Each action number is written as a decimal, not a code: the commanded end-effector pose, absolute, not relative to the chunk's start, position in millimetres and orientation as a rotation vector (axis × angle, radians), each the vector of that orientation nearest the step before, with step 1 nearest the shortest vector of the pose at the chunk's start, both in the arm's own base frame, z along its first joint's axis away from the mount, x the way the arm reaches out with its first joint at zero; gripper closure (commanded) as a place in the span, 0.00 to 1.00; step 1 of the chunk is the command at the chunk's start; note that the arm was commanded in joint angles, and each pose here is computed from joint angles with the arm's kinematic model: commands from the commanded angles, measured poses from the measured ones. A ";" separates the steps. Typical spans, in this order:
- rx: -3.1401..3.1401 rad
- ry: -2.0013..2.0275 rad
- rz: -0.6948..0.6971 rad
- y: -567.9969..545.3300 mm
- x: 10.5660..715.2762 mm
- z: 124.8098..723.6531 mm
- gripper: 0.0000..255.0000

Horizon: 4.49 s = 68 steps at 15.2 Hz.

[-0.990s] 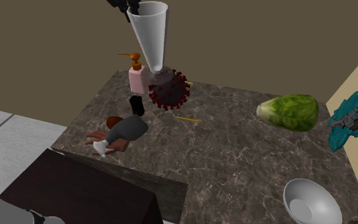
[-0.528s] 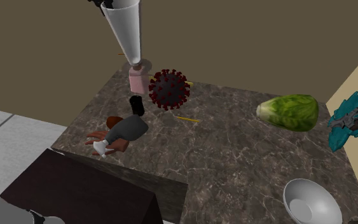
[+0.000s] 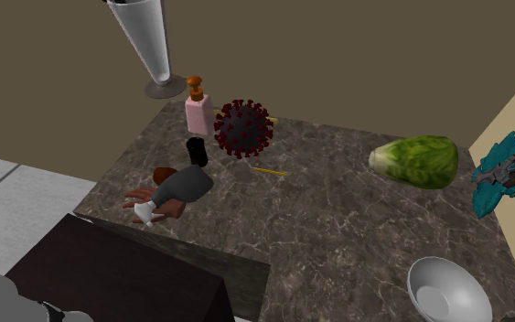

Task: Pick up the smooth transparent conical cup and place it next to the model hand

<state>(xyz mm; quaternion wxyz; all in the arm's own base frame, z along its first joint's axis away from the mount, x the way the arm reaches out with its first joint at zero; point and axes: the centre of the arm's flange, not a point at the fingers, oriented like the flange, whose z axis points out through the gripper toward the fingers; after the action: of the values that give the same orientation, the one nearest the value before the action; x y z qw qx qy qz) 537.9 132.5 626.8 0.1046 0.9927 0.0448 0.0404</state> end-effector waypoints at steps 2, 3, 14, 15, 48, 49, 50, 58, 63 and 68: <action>2.927 0.130 0.121 174.4 544.9 626.1 1.00; 2.927 0.130 0.121 187.5 546.5 626.1 1.00; 2.927 0.130 0.121 212.9 549.7 578.7 1.00; 2.927 0.130 0.121 212.9 549.7 573.4 1.00; 2.927 0.130 0.121 212.9 549.7 399.2 1.00; 2.927 0.130 0.121 212.9 549.7 393.9 1.00; 2.927 0.130 0.121 212.9 549.7 388.7 1.00; 2.927 0.130 0.121 212.9 549.6 350.2 1.00; 2.927 0.130 0.121 212.9 549.7 350.2 1.00; 2.927 0.130 0.121 212.9 549.6 350.2 0.00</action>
<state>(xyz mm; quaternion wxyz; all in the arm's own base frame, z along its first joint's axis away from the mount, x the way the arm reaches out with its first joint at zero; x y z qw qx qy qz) 549.6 212.9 350.2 0.1044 0.9927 0.0441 0.0409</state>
